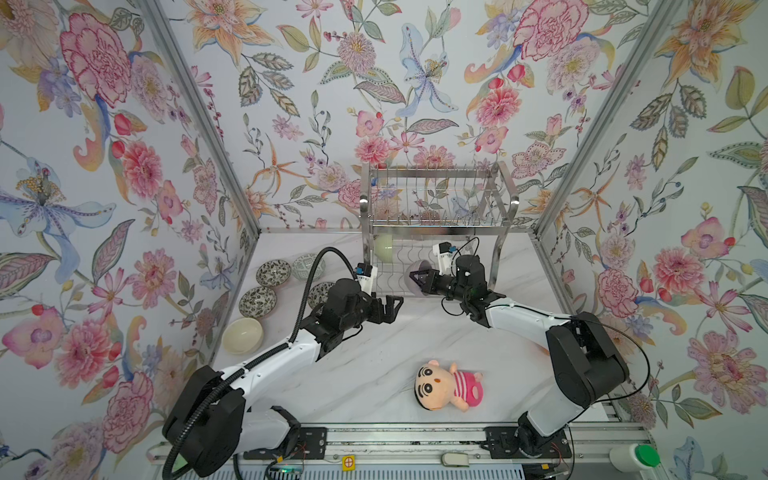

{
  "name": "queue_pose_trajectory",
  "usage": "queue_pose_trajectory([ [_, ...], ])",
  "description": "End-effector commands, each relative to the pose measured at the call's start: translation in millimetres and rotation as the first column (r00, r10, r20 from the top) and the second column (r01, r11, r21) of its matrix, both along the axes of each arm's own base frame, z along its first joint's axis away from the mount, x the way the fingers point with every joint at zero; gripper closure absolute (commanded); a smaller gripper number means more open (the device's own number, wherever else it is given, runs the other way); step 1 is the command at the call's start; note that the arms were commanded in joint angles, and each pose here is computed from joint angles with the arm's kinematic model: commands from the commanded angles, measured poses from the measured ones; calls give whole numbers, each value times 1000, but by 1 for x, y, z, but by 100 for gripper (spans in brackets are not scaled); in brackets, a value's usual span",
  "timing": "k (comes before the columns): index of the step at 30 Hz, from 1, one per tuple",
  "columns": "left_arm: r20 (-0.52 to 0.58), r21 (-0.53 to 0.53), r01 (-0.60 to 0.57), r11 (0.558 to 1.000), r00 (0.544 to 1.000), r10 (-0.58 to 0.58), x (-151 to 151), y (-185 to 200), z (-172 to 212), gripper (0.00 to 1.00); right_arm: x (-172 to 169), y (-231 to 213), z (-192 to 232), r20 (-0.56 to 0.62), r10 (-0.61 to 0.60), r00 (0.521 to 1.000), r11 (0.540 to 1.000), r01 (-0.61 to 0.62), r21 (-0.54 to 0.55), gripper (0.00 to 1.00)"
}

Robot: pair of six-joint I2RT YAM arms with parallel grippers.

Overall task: Load the bowls into the dish rack
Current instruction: 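Tilt the lilac bowl on edge into the lower slots beside the green bowl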

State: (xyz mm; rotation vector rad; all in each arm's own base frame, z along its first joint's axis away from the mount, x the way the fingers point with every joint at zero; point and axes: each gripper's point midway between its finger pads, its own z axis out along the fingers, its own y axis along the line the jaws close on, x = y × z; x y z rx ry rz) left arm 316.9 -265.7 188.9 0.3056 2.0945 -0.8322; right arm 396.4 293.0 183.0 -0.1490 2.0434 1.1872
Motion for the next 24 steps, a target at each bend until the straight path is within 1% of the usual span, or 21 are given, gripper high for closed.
queue_pose_trajectory([
  [1, 27, 34, 4, 999, 1000, -5, 7, -6, 5, 1, 17, 8, 51, 134, -1, 991, 990, -18, 136, 100],
  [6, 28, 44, 11, 999, 1000, -12, 13, -13, 4, 1, 36, 7, 45, 115, -21, 993, 982, -1, 188, 100],
  [11, 29, 49, 12, 999, 999, -14, 19, -18, 1, 1, 52, 6, 46, 111, -27, 993, 963, -4, 270, 100],
  [14, 35, 67, 12, 998, 999, -14, 23, -20, -2, 1, 62, 6, 44, 110, -34, 993, 955, 0, 295, 100],
  [18, 14, 153, 3, 988, 1000, -6, 33, -20, -16, 1, 73, 8, 46, 115, -17, 993, 941, -23, 338, 100],
  [24, 22, 226, -20, 974, 1000, 16, 47, -19, -19, 1, 96, 8, 39, 103, -30, 994, 920, -12, 391, 100],
])
